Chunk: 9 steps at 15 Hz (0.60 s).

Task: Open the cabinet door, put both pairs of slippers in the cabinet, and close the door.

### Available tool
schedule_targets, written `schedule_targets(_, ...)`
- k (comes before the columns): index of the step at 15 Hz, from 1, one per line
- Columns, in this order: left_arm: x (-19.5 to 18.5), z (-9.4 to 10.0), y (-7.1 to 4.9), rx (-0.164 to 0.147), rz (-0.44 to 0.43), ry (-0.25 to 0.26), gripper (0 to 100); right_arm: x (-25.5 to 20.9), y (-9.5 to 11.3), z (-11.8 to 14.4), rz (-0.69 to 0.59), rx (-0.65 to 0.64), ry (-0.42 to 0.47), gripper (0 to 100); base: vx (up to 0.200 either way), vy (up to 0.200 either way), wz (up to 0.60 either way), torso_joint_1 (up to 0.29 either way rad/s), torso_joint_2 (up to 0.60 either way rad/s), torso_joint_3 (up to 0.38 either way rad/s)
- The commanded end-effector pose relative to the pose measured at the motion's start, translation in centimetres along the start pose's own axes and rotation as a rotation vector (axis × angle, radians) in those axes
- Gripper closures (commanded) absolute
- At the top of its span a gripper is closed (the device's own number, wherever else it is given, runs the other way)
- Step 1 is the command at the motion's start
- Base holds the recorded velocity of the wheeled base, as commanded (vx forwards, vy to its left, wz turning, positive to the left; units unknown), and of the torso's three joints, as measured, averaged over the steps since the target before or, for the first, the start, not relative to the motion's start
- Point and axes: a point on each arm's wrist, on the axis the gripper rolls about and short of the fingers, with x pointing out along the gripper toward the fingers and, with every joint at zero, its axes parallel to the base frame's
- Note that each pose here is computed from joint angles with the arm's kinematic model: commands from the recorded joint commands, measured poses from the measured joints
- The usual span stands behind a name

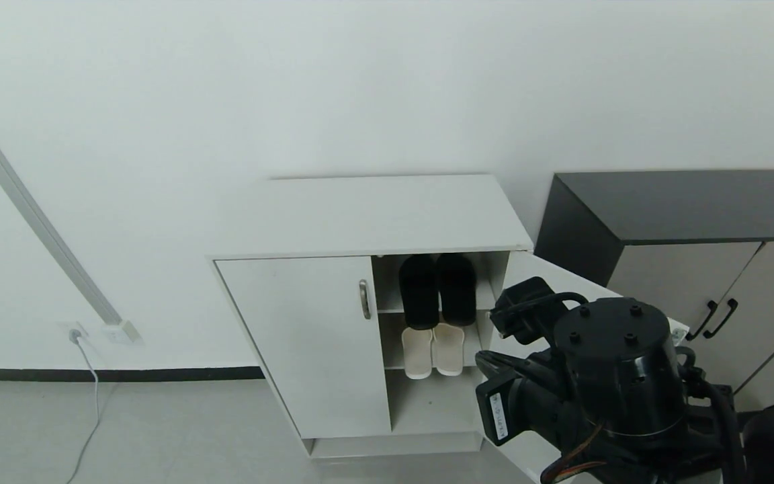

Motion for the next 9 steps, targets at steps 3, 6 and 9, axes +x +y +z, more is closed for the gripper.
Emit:
schedule_targets(3, 0.01, 0.0, 0.0, 0.0, 0.0, 0.001, 100, -0.14, -0.14, 0.14, -0.002, 0.004, -0.005, 100, 0.0, 0.0, 0.0, 0.261, -0.58, -0.32)
schedule_targets(6, 0.01, 0.0, 0.0, 0.001, 0.0, 0.001, 100, -0.14, -0.22, 0.23, -0.004, 0.007, -0.008, 100, 0.0, 0.0, 0.0, 0.191, -0.42, -0.233)
schedule_targets(9, 0.01, 0.0, 0.0, 0.001, 0.0, 0.001, 100, -0.34, -0.45, 0.43, -0.007, 0.012, -0.016, 100, 0.0, 0.0, 0.0, 0.178, -0.38, -0.209)
